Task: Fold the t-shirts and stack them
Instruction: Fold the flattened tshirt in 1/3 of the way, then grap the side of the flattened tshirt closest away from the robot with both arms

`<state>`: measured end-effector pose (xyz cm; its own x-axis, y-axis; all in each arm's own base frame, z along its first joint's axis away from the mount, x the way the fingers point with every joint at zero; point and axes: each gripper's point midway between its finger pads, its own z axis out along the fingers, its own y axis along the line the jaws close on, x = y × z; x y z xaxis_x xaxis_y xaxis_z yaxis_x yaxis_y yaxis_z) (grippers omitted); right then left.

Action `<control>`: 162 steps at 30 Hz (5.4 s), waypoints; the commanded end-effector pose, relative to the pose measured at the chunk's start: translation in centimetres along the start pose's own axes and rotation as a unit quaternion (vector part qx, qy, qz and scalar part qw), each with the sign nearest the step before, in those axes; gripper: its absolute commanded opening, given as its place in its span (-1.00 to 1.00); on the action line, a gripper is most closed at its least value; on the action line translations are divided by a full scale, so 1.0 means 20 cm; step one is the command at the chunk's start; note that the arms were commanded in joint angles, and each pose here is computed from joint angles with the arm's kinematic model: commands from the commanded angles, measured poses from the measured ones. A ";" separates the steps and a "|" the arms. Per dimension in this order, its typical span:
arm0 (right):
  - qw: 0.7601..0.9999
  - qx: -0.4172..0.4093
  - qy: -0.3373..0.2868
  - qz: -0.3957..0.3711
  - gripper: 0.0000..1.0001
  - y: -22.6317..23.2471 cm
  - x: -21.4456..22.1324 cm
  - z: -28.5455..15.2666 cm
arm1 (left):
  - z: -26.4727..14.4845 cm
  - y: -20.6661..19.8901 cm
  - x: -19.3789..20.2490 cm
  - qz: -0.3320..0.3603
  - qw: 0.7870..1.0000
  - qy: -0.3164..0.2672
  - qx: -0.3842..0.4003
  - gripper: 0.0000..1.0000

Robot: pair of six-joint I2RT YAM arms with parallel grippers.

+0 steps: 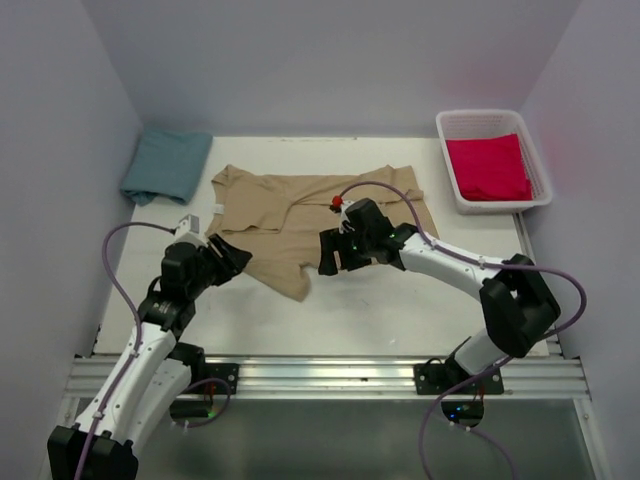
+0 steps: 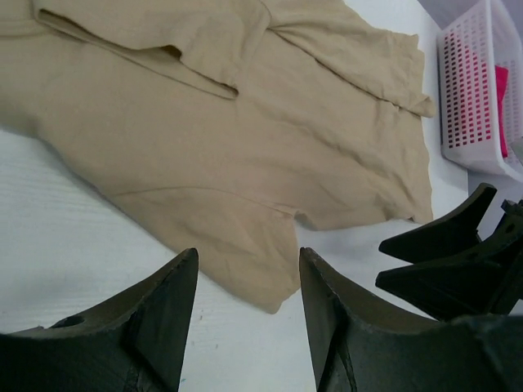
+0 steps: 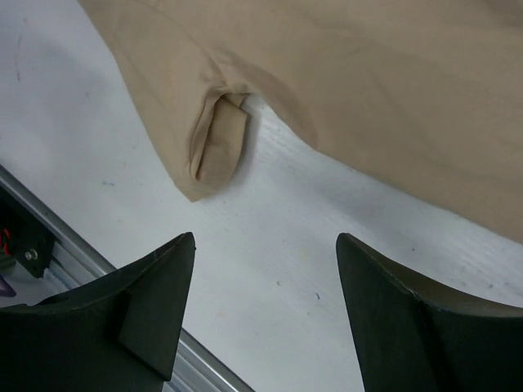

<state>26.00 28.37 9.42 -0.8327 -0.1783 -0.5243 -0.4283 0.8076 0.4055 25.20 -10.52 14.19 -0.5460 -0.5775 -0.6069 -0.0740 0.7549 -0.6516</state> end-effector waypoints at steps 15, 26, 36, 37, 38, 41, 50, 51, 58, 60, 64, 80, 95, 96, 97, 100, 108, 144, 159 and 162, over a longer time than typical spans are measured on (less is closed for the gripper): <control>0.993 -0.099 0.063 -0.006 0.11 0.37 0.09 0.35 | 0.05 0.19 0.18 -0.043 0.997 0.031 -0.055 0.14; 0.985 -0.145 0.091 -0.027 -0.75 0.52 0.08 0.50 | 0.07 0.22 0.22 -0.049 0.997 0.032 -0.051 0.14; 0.989 -0.125 0.051 -0.053 -1.00 0.54 -0.04 0.36 | 0.12 0.29 0.35 -0.055 0.995 0.063 -0.047 0.11; 0.991 -0.115 0.046 -0.055 -1.00 0.53 -0.05 0.36 | 0.14 0.29 0.36 -0.055 0.995 0.067 -0.045 0.11; 0.992 -0.103 0.040 -0.055 -1.00 0.51 -0.08 0.36 | 0.15 0.29 0.37 -0.054 0.995 0.070 -0.045 0.11; 0.995 -0.081 0.020 -0.054 -1.00 0.47 -0.14 0.38 | 0.17 0.28 0.36 -0.051 0.996 0.069 -0.039 0.10; 0.999 -0.031 -0.015 0.016 -1.00 0.20 -0.34 0.53 | 0.21 0.26 0.35 -0.052 0.996 0.062 -0.033 0.09; 0.999 -0.030 -0.022 0.024 -1.00 0.17 -0.36 0.56 | 0.21 0.26 0.35 -0.052 0.996 0.062 -0.033 0.09; 0.996 0.002 -0.041 0.079 -1.00 -0.08 -0.46 0.65 | 0.23 0.24 0.35 -0.053 0.996 0.061 -0.026 0.08; 0.996 0.002 -0.036 0.081 -1.00 -0.09 -0.46 0.68 | 0.24 0.22 0.34 -0.054 0.997 0.061 -0.018 0.08; 0.996 0.003 -0.024 0.084 -1.00 -0.12 -0.46 0.75 | 0.28 0.13 0.33 -0.043 0.996 0.072 -0.006 0.08; 0.996 -0.006 -0.021 0.091 -1.00 -0.17 -0.38 0.77 | 0.57 -0.17 0.56 -0.017 0.993 0.113 -0.020 0.09; 0.996 -0.015 -0.016 0.086 -1.00 -0.18 -0.32 0.71 | 0.61 -0.17 0.56 -0.003 0.994 0.101 -0.043 -1.00; 0.996 -0.018 -0.015 0.087 -1.00 -0.17 -0.31 0.71 | 0.61 -0.18 0.56 -0.003 0.994 0.102 -0.040 -1.00; 0.996 -0.018 -0.013 0.087 -1.00 -0.17 -0.31 0.71 | 0.60 -0.18 0.56 -0.002 0.994 0.102 -0.038 -1.00; 0.996 -0.021 -0.010 0.084 -1.00 -0.17 -0.29 0.70 | 0.57 -0.22 0.53 -0.002 0.994 0.103 -0.025 -1.00; 0.998 -0.039 -0.002 0.053 0.20 -0.11 -0.26 0.55 | 0.36 -0.41 0.32 0.020 0.998 0.065 0.010 -1.00; 0.913 0.397 -0.048 0.079 0.82 -0.68 -0.03 -0.52 | -0.29 -0.30 0.16 0.117 0.979 0.145 -0.083 -0.62; 0.863 0.451 -0.037 0.225 0.69 -1.11 0.10 -0.47 | -0.13 -0.25 0.38 0.115 0.976 0.182 -0.029 0.20; 0.858 0.457 -0.044 0.231 0.69 -1.13 0.11 -0.50 | -0.13 -0.13 0.51 0.133 0.958 0.244 -0.066 0.20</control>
<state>29.50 4.35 5.73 -0.8435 0.2421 -0.4796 0.3721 0.9071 -0.1966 18.25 -16.37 12.24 -0.8451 -0.2451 -0.4751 -0.0294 0.9086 -0.4165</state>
